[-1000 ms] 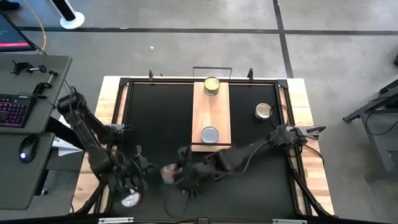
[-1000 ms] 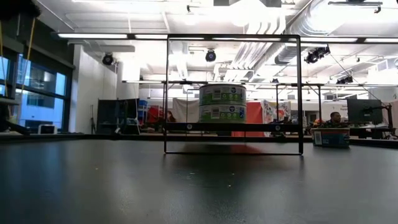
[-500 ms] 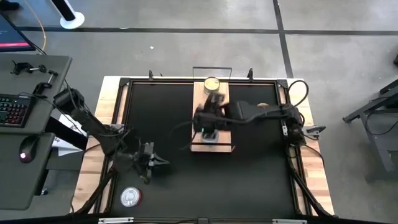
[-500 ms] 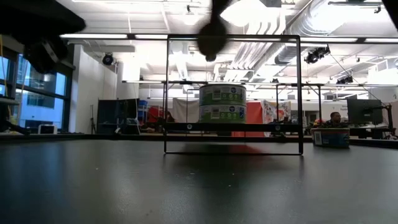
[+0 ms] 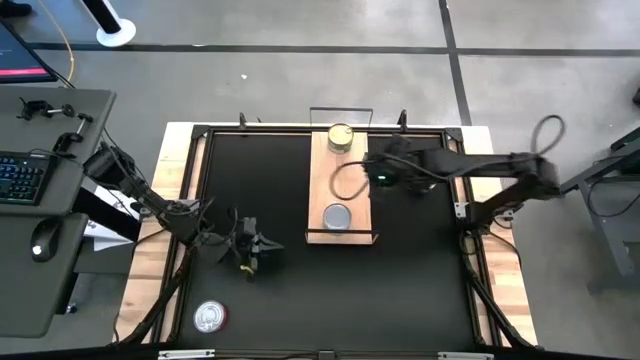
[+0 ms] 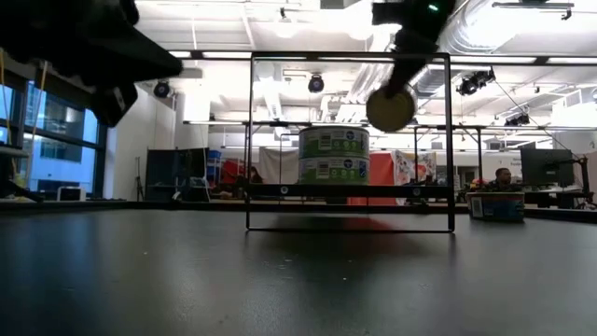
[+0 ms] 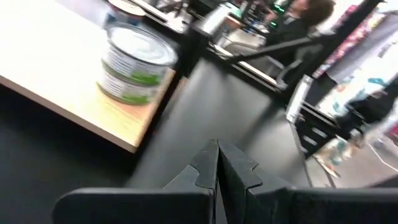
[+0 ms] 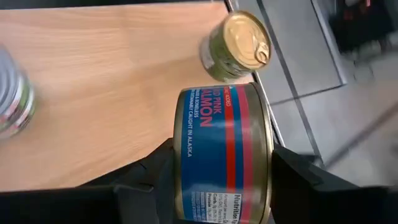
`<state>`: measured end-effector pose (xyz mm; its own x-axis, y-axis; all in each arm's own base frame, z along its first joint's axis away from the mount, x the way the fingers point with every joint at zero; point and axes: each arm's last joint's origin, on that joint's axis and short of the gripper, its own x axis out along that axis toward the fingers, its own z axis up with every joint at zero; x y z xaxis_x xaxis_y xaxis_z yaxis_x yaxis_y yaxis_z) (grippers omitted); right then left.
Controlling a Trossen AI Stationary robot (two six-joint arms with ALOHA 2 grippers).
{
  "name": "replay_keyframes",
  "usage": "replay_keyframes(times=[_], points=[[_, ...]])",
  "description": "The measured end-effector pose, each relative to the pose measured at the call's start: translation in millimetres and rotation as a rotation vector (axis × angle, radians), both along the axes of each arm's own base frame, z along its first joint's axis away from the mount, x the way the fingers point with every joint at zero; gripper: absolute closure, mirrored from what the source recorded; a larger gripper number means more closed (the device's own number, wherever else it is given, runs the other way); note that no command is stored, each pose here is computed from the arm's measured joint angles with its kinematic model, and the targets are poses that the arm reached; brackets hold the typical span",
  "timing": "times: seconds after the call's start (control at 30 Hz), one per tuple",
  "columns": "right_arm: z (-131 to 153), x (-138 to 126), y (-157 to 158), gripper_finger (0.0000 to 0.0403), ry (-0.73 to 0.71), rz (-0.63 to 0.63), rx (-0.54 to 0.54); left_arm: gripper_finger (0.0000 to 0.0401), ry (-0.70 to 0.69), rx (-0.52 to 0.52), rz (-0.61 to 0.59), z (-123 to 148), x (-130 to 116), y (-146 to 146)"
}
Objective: Stack canned seafood by type on shelf
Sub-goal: Put the blue-pink tuna can on the shelf
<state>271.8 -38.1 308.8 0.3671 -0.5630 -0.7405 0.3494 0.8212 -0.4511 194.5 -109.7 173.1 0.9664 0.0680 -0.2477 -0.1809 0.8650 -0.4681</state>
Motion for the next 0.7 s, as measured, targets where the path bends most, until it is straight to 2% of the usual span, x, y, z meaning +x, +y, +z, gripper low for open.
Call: replay_keyframes(times=[0.13, 0.23, 0.33, 0.5, 0.7], points=[[-29.4, -14.3, -7.5, 0.0236, -0.063, 0.160, -0.052, 0.0401, -0.004, -0.028, 0.077, 0.0, 6.1, 12.0], [-46.2, -11.1, -17.6, 0.0236, -0.054, 0.284, -0.132, 0.0401, -0.020, -0.082, 0.163, 0.2, 9.9, 21.2], [-63.6, -1.5, -26.8, 0.0236, -0.023, 0.399, -0.164, 0.0401, -0.044, -0.134, 0.232, 1.4, 12.6, 28.0], [-82.1, 16.7, -36.9, 0.0235, 0.044, 0.467, -0.212, 0.0401, -0.068, -0.145, 0.274, 3.3, 15.2, 34.1], [-96.8, 38.3, -42.4, 0.0202, 0.069, 0.512, -0.245, 0.0401, -0.055, -0.094, 0.275, 3.0, 16.8, 38.4]])
